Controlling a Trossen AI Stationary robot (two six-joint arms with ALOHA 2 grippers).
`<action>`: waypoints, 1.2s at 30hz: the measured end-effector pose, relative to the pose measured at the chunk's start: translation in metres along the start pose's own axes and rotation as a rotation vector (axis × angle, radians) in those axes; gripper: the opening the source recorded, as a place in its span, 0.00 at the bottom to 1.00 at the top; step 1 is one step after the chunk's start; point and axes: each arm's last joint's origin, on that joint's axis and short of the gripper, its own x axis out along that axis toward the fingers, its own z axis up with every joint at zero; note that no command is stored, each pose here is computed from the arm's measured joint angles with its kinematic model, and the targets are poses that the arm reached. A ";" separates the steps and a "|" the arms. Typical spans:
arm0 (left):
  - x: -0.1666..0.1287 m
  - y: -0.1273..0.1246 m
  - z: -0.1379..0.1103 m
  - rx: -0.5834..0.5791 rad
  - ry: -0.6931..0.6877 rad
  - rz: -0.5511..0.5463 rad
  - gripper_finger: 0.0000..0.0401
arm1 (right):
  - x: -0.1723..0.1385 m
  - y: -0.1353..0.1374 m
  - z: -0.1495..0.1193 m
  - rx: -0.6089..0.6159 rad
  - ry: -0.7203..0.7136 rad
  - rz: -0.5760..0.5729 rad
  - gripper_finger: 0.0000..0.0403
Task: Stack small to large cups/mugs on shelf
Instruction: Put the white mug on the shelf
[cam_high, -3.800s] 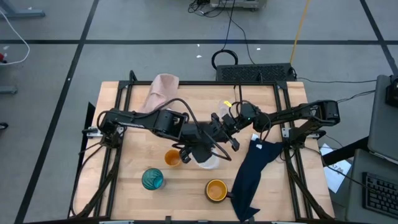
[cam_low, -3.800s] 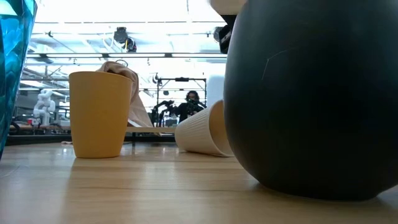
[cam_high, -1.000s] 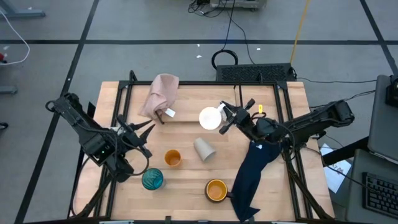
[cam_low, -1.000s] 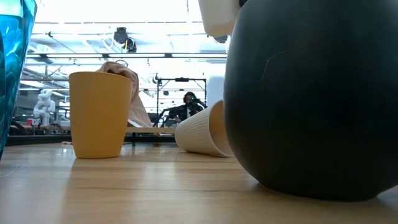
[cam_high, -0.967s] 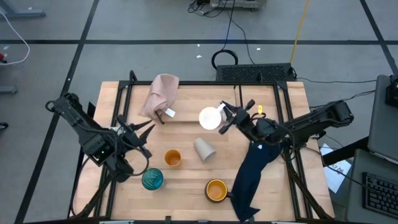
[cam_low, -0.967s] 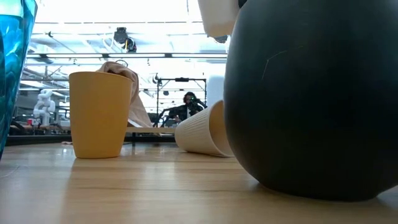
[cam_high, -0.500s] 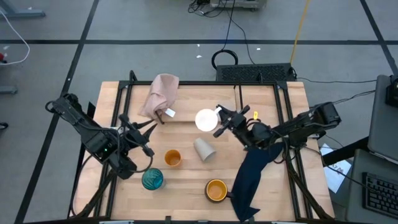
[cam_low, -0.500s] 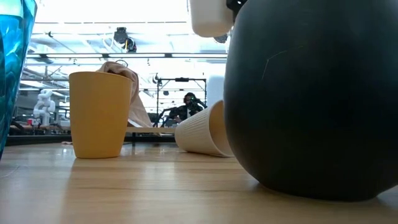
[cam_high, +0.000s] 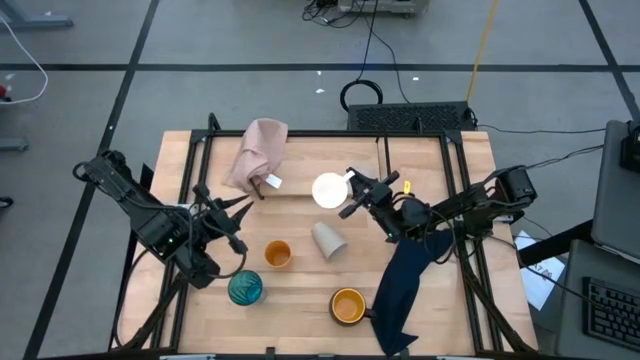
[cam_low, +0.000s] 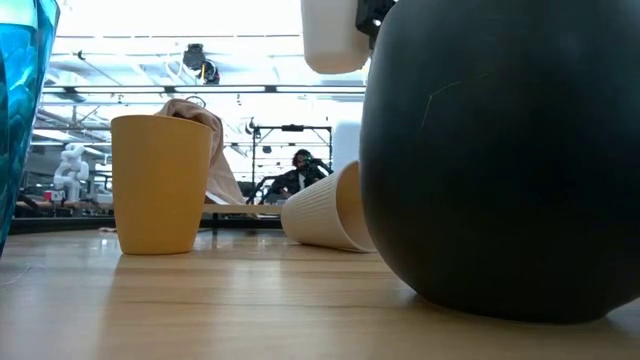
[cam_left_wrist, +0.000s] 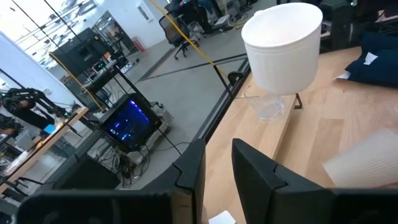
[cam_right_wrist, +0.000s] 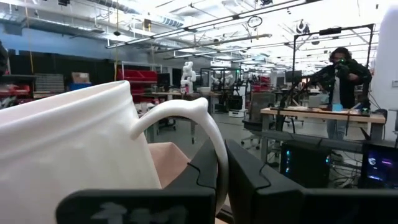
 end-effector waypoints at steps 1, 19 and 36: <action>0.000 0.000 0.000 -0.001 0.000 -0.001 0.20 | 0.001 -0.001 0.000 -0.001 -0.001 -0.005 0.01; 0.000 -0.001 -0.001 -0.022 0.026 -0.035 0.20 | 0.009 -0.012 0.018 -0.097 -0.031 0.036 0.01; 0.000 -0.001 -0.001 -0.041 0.027 -0.035 0.20 | 0.017 -0.022 0.014 -0.066 0.072 0.082 0.01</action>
